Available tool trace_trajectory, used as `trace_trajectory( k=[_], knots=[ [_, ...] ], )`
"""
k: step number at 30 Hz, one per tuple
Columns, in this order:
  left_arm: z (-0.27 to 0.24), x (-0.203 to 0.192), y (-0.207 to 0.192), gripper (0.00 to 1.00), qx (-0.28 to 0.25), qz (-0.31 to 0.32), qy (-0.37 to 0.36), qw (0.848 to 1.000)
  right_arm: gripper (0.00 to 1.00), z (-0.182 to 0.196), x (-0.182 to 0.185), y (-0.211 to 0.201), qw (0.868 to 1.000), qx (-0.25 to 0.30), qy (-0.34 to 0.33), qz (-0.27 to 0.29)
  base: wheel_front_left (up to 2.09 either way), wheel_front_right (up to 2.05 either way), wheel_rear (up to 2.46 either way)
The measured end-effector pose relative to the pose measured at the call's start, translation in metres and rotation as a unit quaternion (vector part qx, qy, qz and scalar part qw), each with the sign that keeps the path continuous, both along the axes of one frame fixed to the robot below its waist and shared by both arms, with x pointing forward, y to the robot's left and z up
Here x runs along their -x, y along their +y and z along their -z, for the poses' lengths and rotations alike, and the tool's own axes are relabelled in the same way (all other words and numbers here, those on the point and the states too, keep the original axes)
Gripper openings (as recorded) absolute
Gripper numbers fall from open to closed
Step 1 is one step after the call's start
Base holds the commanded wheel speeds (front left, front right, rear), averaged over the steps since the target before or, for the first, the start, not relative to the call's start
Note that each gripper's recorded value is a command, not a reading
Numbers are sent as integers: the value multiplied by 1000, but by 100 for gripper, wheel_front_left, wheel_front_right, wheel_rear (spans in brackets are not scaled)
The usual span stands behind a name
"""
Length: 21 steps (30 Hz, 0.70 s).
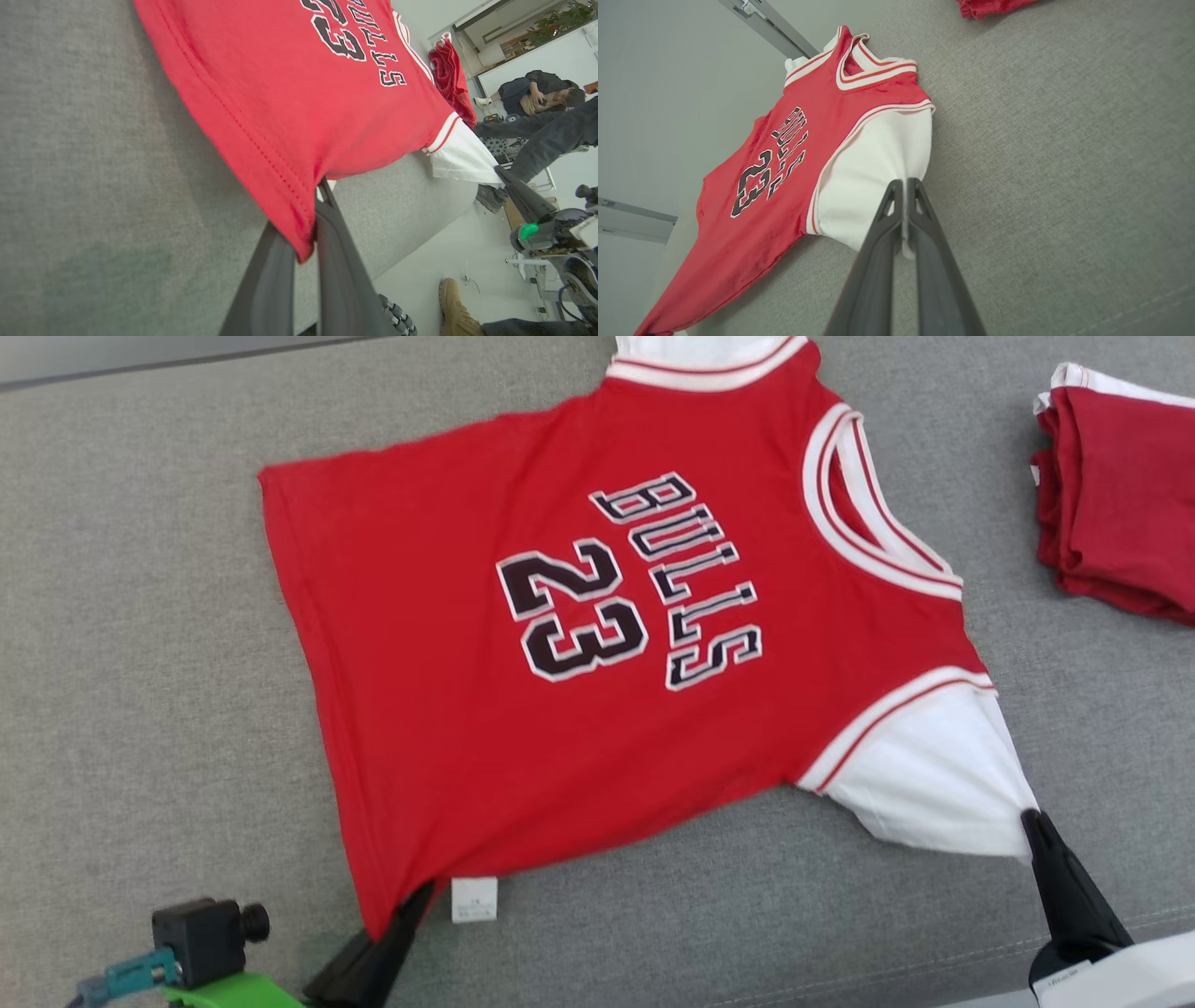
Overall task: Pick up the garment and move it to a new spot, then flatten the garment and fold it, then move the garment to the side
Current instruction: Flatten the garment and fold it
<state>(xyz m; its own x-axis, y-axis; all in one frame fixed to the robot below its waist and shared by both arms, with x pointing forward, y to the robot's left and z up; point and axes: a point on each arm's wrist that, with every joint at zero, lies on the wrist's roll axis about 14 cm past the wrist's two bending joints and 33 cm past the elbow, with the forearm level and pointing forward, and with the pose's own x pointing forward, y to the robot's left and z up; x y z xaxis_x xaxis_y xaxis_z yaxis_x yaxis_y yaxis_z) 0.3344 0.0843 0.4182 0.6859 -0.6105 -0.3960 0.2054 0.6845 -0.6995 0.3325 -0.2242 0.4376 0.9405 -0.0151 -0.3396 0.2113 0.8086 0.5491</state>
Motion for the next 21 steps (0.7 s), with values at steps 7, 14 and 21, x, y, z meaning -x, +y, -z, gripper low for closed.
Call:
trace_trajectory(
  k=[7,14,21],
  knots=[
    [-3,15,-5,0,49,-32,45,997,0,3,-4,-2,1000,5,11,-6,0,0,0],
    [-4,-23,-2,0,44,-45,85,994,0,-24,-66,-5,997,48,-21,-54,0,0,0],
    [-13,-64,4,0,38,-56,117,991,0,-34,-121,12,988,91,-5,-122,0,0,0]
  ],
)
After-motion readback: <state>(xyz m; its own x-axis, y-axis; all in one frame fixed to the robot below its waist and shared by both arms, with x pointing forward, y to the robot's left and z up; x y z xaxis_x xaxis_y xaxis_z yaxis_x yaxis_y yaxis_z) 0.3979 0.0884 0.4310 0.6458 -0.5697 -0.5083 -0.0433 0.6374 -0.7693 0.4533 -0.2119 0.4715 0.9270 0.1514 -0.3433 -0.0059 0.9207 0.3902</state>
